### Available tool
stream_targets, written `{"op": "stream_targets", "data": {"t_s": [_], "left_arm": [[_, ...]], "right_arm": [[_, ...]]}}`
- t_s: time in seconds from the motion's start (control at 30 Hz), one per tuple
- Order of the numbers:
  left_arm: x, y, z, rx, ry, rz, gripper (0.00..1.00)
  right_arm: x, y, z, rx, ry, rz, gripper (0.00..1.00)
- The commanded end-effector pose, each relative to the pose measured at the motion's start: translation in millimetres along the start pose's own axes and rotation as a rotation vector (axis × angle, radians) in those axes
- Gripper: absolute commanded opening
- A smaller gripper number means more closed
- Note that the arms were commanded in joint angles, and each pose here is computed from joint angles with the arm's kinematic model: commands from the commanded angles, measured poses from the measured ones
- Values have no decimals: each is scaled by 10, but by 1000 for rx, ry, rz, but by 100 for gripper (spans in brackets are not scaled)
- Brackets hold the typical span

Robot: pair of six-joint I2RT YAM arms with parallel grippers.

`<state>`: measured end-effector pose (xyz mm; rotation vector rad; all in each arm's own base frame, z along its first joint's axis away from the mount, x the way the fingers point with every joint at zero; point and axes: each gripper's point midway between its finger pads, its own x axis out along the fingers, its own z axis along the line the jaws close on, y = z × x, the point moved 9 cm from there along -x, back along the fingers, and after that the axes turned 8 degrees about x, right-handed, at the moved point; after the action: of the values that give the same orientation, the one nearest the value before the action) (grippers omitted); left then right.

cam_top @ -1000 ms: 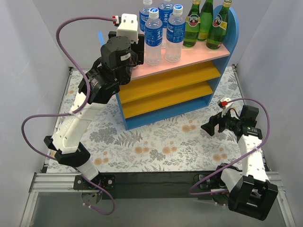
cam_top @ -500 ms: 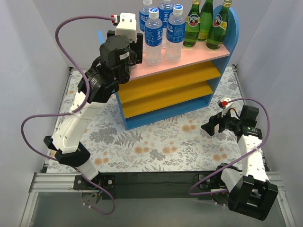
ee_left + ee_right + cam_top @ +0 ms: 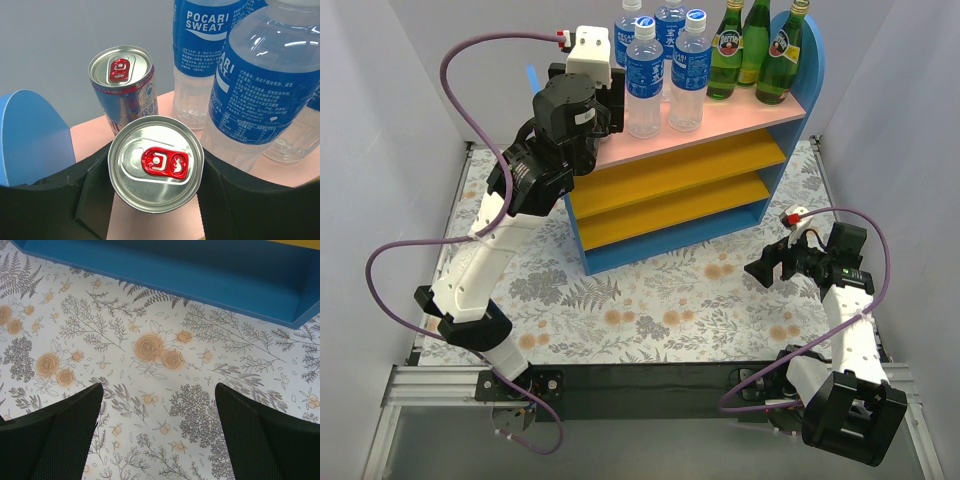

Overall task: Place and organize the beverage onto the shelf
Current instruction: Place the drink on the shelf.

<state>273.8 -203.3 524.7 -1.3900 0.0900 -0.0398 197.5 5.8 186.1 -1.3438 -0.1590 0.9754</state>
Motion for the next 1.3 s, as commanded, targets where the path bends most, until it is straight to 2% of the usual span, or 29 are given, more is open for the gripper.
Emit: {"op": "stream_targets", "data": {"t_s": [0.0, 0.87, 1.03, 1.27], "left_arm": [[-40, -125, 82, -41, -11, -48, 55], [-96, -185, 150, -55, -23, -68, 58], [-237, -311, 281, -100, -19, -109, 69], [-448, -457, 355, -182, 95, -172, 72]], "right_arm": [[-19, -65, 11, -24, -13, -19, 98], [-21, -68, 11, -27, -11, -20, 98], [-18, -59, 10, -23, -12, -18, 98], [-21, -63, 4, -27, -6, -16, 98]]}}
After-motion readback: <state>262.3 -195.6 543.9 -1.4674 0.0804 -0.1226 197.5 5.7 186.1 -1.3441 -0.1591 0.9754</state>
